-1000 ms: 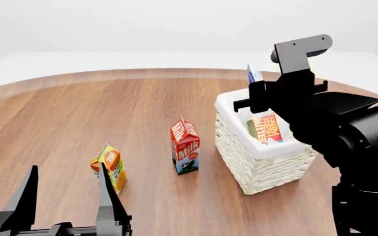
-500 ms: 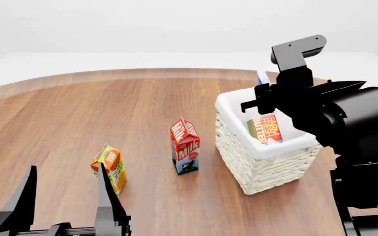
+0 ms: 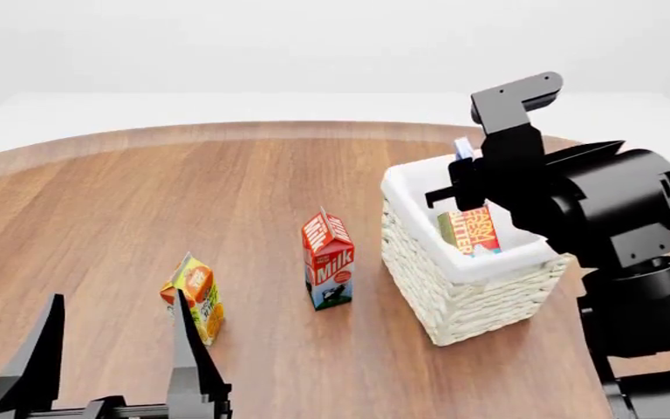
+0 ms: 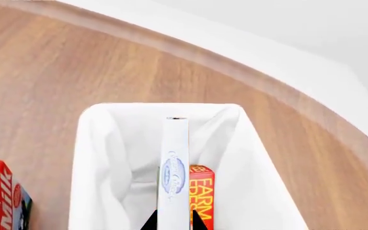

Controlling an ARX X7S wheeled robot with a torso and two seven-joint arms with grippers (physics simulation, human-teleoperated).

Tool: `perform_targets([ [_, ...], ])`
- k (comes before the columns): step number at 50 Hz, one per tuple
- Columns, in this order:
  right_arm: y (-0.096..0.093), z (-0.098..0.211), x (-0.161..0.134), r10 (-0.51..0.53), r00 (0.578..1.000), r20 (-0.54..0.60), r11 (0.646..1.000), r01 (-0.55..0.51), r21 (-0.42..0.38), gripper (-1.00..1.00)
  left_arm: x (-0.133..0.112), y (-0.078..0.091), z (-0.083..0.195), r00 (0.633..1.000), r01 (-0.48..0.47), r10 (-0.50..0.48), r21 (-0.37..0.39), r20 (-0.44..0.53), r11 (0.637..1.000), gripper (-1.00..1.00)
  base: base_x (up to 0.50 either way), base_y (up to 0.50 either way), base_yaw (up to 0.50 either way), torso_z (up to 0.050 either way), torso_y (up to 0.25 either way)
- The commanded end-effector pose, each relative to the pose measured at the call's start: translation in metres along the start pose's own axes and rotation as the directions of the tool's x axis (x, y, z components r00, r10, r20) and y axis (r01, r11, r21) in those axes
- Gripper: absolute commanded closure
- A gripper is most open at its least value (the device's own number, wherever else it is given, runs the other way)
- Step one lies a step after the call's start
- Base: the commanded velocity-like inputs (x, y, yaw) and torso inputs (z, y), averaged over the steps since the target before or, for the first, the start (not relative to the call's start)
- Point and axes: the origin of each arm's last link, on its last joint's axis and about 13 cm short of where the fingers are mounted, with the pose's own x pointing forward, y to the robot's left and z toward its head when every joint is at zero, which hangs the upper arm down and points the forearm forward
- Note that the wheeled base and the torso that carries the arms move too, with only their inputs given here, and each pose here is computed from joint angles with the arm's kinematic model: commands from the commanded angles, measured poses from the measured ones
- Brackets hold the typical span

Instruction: Pick up the cream cheese box and the butter, and put them in the basket.

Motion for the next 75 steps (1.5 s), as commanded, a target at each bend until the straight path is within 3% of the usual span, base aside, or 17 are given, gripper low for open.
perform_targets([
  [1,-0.002,0.003,0.002,-0.024,1.0,-0.006,1.0,0.024,-0.014,1.0,0.001,0.0,-0.001,1.0,-0.002,0.002,0.0,0.0,1.0,-1.0,0.0,0.0,0.0,0.0,0.0],
  [41,-0.008,0.018,0.038,-0.018,0.991,-0.135,0.999,0.023,0.029,1.0,0.004,0.001,0.0,1.0,0.0,0.0,0.001,-0.001,1.0,-1.0,0.0,0.0,0.0,0.0,0.001],
  [64,-0.008,0.016,0.042,-0.01,0.98,-0.2,0.999,0.02,0.044,1.0,0.002,0.001,0.0,1.0,0.0,0.0,0.001,0.0,1.0,-1.0,0.0,0.0,0.0,0.0,0.0],
  [65,-0.007,0.014,0.043,0.0,0.978,-0.206,0.999,0.007,0.033,-1.0,0.002,0.001,0.0,1.0,0.0,0.0,0.0,0.0,1.0,-1.0,0.0,0.0,0.0,0.0,0.0],
  [75,-0.008,0.016,0.042,-0.003,0.98,-0.198,0.999,0.012,0.04,-1.0,0.004,0.001,0.0,1.0,-0.001,0.001,0.002,-0.002,1.0,-1.0,0.0,0.0,0.0,0.0,0.0],
])
